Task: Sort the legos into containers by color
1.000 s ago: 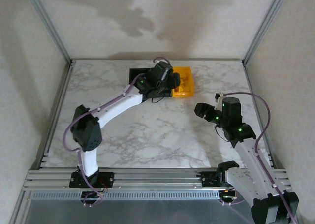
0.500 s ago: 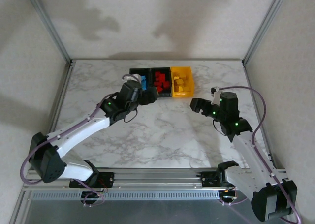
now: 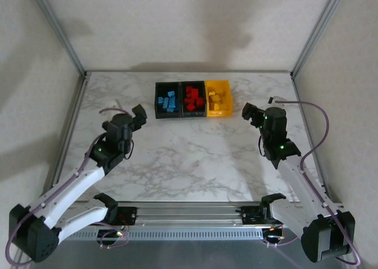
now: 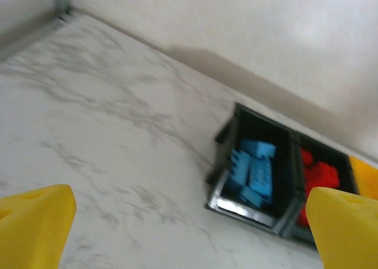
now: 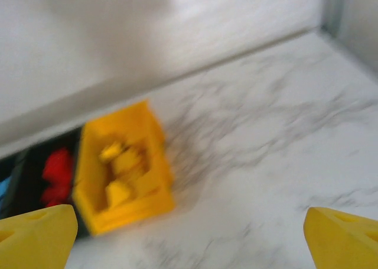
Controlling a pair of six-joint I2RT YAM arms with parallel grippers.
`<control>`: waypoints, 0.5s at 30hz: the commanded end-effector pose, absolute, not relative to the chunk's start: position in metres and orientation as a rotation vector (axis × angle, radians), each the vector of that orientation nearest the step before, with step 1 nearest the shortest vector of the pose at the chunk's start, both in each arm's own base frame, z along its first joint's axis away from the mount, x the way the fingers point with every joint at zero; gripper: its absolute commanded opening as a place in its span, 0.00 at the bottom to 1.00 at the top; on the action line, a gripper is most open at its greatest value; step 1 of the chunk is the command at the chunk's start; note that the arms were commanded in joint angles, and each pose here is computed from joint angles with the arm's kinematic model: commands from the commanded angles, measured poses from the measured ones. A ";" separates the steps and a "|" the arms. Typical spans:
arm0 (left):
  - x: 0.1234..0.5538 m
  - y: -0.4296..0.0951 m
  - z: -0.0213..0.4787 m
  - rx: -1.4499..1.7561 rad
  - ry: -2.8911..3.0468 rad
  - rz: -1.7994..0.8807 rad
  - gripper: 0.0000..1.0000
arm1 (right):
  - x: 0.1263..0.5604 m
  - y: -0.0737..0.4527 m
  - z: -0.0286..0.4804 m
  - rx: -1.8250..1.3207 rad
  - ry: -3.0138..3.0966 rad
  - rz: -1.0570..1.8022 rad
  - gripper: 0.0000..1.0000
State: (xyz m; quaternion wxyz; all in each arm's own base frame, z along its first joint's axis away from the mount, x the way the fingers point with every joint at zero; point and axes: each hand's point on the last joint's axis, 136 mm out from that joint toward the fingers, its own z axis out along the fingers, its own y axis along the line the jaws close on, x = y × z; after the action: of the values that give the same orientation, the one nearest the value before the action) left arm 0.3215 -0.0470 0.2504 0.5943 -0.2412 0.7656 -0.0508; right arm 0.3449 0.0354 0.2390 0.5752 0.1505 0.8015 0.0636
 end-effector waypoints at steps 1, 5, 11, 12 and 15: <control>0.302 0.001 0.269 -0.644 1.548 0.077 0.99 | 0.334 -0.018 0.246 0.511 1.637 -0.126 0.99; 0.293 0.026 0.239 -0.636 1.550 0.253 1.00 | 0.332 -0.041 0.218 0.556 1.611 -0.274 0.99; 0.291 0.065 0.177 -0.741 1.485 0.351 1.00 | 0.331 -0.049 0.171 0.478 1.547 -0.392 0.99; 0.294 0.066 0.172 -0.740 1.483 0.343 1.00 | 0.333 -0.048 0.166 0.465 1.553 -0.401 0.99; 0.298 0.067 0.163 -0.711 1.451 0.342 1.00 | 0.336 -0.039 0.156 0.392 1.537 -0.365 0.99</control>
State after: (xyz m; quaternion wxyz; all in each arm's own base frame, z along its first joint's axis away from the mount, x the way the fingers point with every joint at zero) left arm 0.2895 0.0667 0.1265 0.6046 -0.2936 0.7147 0.1935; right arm 0.3307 -0.0388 0.1097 0.6026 0.1653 0.7602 -0.1780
